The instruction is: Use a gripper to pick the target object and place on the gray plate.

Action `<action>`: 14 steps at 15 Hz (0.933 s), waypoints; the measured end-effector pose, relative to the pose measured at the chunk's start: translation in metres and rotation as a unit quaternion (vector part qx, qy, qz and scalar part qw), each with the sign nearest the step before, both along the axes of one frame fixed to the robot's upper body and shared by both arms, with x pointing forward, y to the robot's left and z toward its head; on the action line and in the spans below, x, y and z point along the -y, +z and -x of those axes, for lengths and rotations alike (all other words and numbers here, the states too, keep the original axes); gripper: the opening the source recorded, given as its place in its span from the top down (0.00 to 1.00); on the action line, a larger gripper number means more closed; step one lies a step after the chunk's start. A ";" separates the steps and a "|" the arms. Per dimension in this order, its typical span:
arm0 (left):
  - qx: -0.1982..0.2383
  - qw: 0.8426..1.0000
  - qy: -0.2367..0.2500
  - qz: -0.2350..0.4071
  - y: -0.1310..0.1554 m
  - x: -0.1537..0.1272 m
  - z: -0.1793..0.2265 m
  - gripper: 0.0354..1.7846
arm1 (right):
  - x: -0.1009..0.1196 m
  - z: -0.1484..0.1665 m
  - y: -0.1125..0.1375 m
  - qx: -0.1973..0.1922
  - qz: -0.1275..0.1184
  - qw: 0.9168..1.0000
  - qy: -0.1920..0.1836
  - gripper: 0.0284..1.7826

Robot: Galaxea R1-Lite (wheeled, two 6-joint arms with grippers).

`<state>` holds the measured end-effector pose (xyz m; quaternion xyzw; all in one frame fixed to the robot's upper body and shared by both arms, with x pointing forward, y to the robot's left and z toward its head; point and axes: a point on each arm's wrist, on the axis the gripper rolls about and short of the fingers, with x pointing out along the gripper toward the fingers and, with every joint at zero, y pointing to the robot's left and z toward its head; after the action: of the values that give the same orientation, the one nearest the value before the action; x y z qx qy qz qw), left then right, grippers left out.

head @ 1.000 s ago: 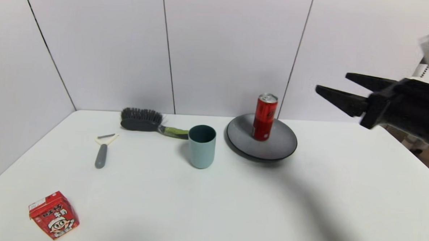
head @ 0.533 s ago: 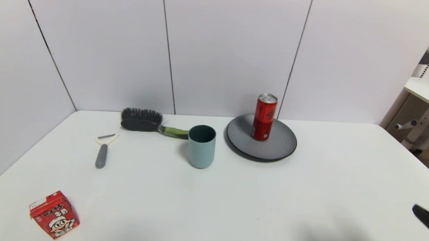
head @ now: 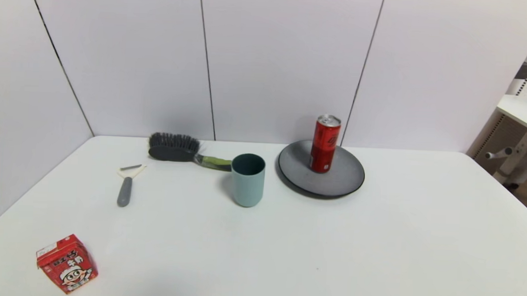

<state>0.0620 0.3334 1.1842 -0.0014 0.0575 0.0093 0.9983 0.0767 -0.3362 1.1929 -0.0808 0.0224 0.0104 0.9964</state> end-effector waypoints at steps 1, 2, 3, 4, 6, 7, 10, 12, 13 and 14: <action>0.000 1.000 0.000 0.000 0.000 0.000 0.000 0.06 | 0.000 0.003 -0.002 0.016 0.000 1.000 0.003 0.05; 0.000 1.000 0.000 0.000 0.000 0.000 0.000 0.06 | 0.000 0.005 -0.004 0.023 -0.003 1.000 0.004 0.05; 0.000 1.000 0.000 0.000 0.000 0.000 0.000 0.06 | 0.000 0.006 -0.005 0.029 -0.012 0.999 0.004 0.05; 0.000 1.000 0.000 0.000 0.000 0.000 0.000 0.06 | 0.000 0.007 -0.007 0.027 -0.031 0.999 0.003 0.05; 0.000 1.000 0.000 0.000 0.000 0.000 0.000 0.06 | 0.000 0.008 -0.009 0.026 -0.051 0.998 0.002 0.05; 0.000 1.000 0.000 0.000 0.000 0.000 0.000 0.06 | 0.000 0.008 -0.009 0.026 -0.058 0.998 0.002 0.05; 0.000 1.000 0.001 0.000 0.000 0.000 0.000 0.06 | 0.000 0.008 -0.010 0.027 -0.051 0.998 0.001 0.05; 0.000 1.000 0.000 0.000 0.000 0.000 0.000 0.06 | 0.000 0.008 -0.010 0.026 -0.070 0.997 0.000 0.05; 0.000 1.000 0.000 0.000 0.000 0.000 0.000 0.06 | 0.000 0.008 -0.010 0.025 -0.072 0.997 0.000 0.05; 0.000 1.000 0.000 0.000 0.000 0.000 0.000 0.06 | 0.000 0.008 -0.010 0.026 -0.072 0.997 0.000 0.05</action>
<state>0.0620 0.3334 1.1841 -0.0012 0.0577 0.0095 0.9983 0.0688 -0.3362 1.1829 -0.0091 -0.0039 0.0098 0.9999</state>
